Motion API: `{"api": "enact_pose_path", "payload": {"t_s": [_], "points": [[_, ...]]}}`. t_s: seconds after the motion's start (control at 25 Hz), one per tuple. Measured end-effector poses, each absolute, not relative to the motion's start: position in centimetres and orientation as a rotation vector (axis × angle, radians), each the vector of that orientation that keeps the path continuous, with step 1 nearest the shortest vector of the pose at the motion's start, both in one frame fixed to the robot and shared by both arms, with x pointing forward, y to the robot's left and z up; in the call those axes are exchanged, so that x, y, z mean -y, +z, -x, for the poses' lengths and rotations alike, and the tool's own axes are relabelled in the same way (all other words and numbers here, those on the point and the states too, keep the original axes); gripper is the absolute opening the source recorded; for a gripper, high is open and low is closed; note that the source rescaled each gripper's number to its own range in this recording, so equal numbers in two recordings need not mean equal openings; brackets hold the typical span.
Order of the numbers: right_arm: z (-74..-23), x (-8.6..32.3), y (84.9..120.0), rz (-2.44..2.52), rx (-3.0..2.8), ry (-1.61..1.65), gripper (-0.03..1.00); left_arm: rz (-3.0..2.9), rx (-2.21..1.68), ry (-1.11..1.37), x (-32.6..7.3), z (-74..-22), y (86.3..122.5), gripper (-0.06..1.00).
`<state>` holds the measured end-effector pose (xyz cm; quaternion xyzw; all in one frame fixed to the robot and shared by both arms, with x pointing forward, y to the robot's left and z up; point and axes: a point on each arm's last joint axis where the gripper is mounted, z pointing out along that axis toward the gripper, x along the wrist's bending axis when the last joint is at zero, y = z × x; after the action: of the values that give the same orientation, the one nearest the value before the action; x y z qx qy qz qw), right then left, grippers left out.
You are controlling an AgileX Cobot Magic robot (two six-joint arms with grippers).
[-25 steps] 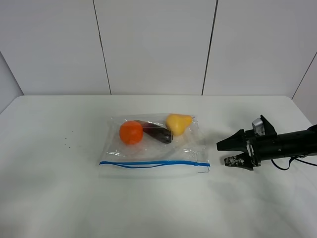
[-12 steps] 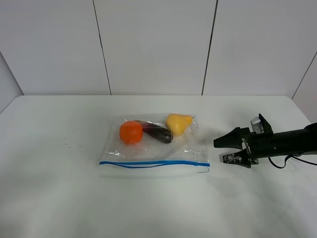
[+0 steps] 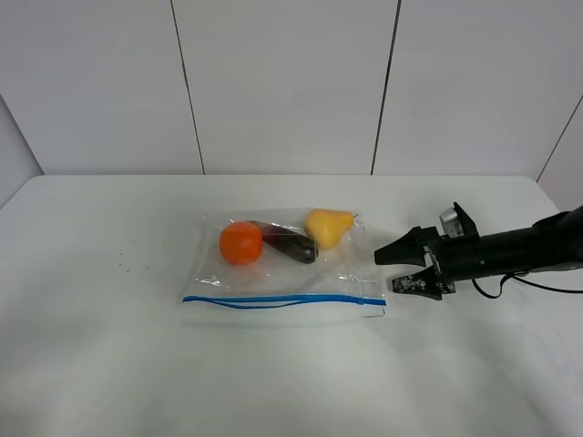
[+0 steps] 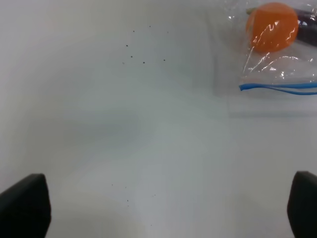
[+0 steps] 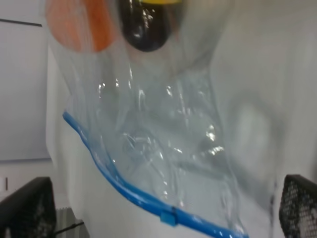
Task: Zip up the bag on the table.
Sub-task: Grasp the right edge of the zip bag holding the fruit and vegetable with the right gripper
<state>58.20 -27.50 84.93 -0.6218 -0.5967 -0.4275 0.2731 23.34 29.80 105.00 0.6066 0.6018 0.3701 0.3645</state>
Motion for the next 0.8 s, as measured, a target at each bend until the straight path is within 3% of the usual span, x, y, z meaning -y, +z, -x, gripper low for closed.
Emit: {"api": "enact_pose_path", "payload": {"t_s": [0.36, 0.8], "points": [[-58.1, 24.2, 83.8, 1.631, 1.629, -1.084, 1.0, -1.56, -1.548, 0.952, -29.8, -23.3, 105.0, 1.0], [-58.0, 23.6, 83.9, 1.617, 1.633, -1.082, 1.0, -1.56, -1.548, 0.952, -29.8, -23.3, 105.0, 1.0]]}}
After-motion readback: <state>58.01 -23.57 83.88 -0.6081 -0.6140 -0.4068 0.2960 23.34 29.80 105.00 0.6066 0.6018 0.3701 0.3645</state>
